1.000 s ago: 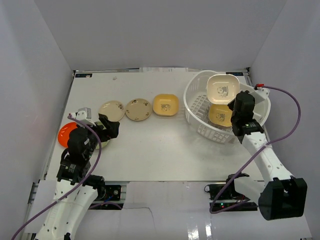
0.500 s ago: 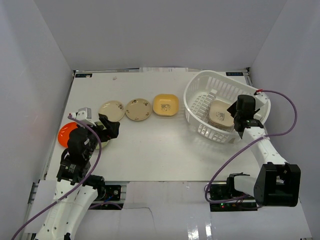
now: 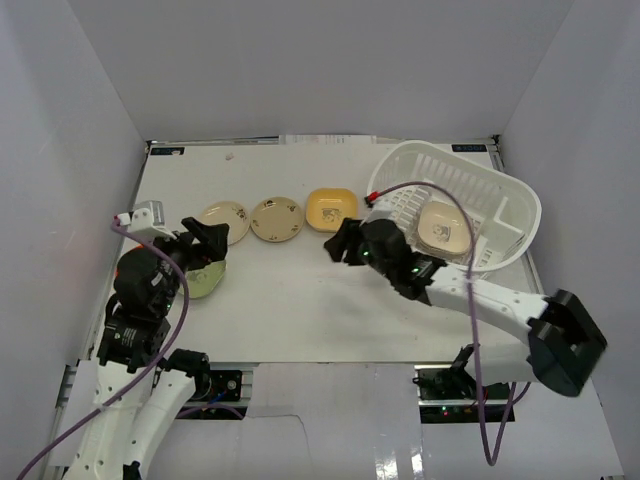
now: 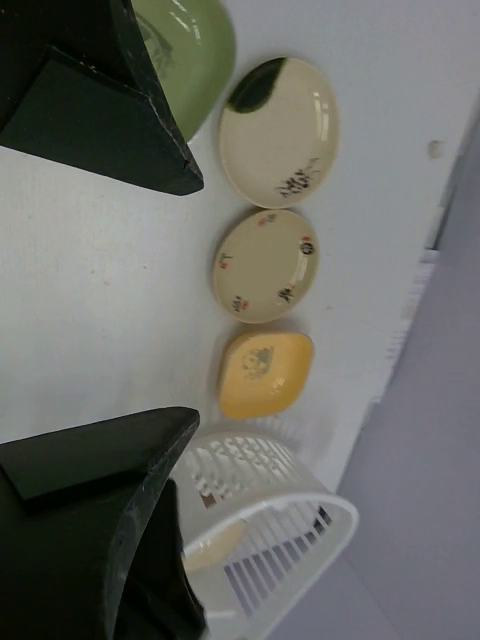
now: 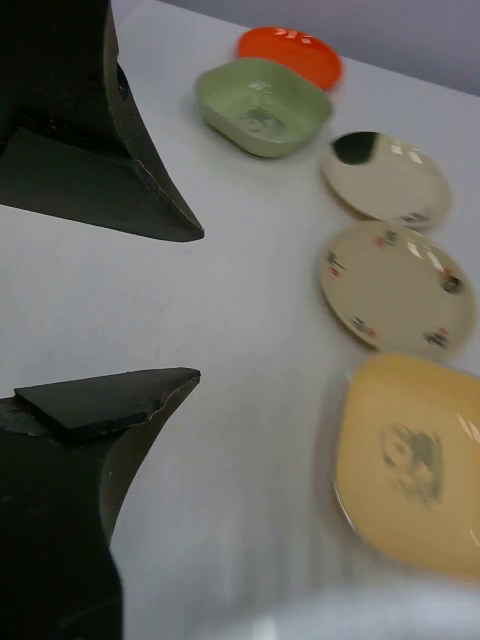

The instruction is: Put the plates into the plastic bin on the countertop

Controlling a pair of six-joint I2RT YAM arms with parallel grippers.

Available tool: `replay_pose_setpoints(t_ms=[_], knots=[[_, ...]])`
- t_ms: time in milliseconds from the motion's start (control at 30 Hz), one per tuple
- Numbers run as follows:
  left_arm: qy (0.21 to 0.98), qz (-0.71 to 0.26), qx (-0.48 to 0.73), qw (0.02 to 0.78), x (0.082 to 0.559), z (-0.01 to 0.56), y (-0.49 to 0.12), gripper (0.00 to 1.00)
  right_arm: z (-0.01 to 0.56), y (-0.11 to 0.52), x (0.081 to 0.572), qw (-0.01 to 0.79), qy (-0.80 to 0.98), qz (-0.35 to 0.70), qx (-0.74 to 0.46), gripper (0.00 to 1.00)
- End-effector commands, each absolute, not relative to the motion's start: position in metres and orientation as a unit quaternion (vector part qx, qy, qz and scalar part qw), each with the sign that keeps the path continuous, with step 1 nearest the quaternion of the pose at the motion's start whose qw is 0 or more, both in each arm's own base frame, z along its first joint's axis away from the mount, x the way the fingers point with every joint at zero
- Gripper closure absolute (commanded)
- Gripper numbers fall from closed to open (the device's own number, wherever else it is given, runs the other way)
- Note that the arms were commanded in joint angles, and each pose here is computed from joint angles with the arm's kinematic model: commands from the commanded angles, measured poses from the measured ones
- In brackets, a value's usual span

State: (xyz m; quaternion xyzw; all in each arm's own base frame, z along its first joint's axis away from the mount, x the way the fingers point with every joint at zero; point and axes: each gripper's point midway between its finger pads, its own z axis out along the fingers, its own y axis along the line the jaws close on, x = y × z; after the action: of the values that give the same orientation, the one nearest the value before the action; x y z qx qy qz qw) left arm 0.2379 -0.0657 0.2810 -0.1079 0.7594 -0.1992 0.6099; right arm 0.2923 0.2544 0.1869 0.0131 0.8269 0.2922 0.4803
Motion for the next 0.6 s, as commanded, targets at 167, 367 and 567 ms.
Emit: replay_pose_setpoints(t_ms=[167,367,567], knots=[[0.694,-0.177,-0.128,0.686,0.229,0.335,-0.043,0.02,0.154,0.468,0.238,0.406,0.812,0.415,-0.06,0.4],[0.696,-0.119,-0.164,0.689,0.225,0.293,-0.018,0.02,0.135,0.552,0.244,0.381,0.81,0.442,-0.064,0.37],[0.703,-0.132,-0.154,0.682,0.231,0.292,-0.026,0.02,0.075,0.596,0.248,0.339,0.841,0.415,-0.078,0.34]])
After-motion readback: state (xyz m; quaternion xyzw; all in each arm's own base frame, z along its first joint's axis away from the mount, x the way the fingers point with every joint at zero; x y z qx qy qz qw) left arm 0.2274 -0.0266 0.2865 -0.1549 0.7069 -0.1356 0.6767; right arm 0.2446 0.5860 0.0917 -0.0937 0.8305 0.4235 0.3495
